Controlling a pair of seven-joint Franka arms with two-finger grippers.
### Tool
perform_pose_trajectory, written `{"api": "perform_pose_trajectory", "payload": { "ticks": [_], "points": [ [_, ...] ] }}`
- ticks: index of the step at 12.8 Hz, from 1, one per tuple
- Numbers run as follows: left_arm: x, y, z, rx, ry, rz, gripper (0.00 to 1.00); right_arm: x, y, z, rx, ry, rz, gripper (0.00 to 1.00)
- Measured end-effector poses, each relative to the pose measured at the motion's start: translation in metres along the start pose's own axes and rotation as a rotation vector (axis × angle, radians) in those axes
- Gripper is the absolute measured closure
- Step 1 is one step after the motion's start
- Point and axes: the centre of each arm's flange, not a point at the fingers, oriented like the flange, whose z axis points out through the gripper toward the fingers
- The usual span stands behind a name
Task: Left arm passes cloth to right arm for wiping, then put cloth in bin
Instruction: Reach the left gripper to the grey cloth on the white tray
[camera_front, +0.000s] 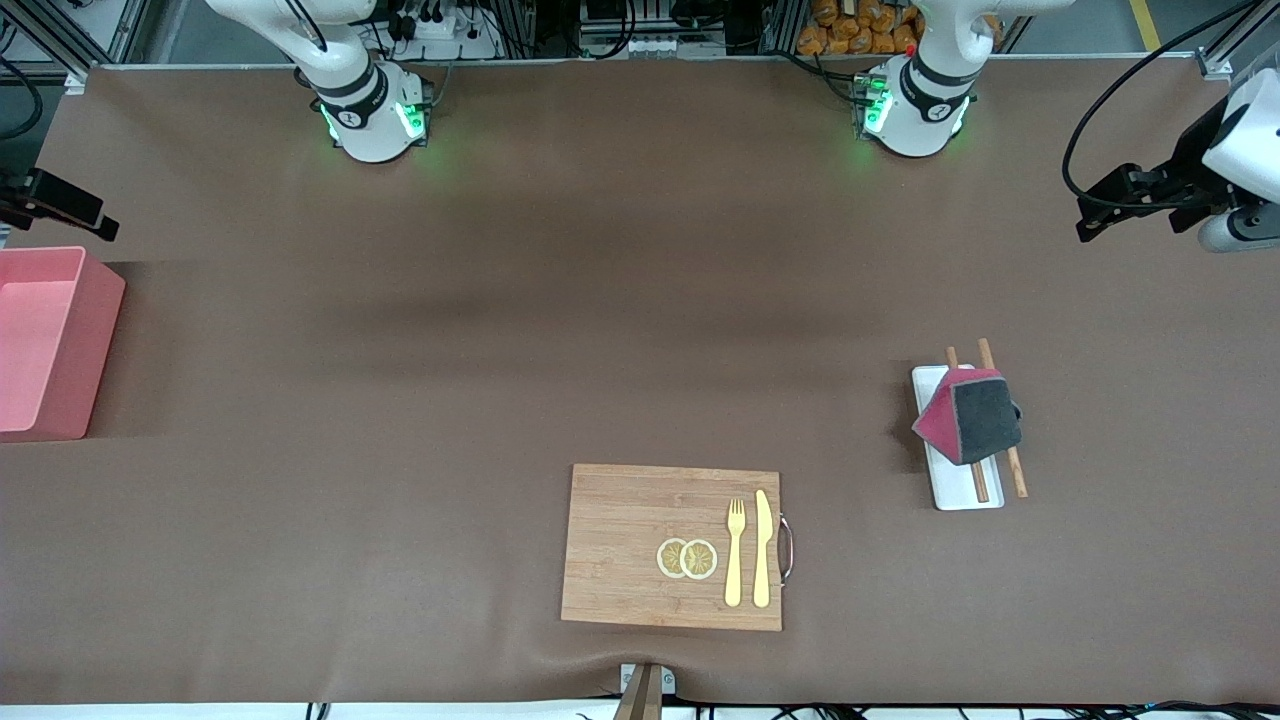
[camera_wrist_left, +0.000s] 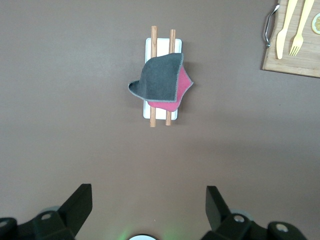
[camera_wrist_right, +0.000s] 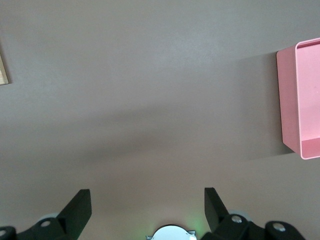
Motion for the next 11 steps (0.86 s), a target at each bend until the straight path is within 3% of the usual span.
{"api": "perform_pose_trajectory", "payload": {
  "ticks": [6,11],
  "points": [
    [0.006,-0.018,0.009,0.002,-0.015,-0.011,0.00,0.000,-0.003,0.000,-0.001,-0.002,-0.005,0.00],
    [0.062,-0.027,0.132,-0.056,0.019,-0.048,0.00,0.006,-0.024,0.011,0.002,-0.024,-0.044,0.00]
  ]
}}
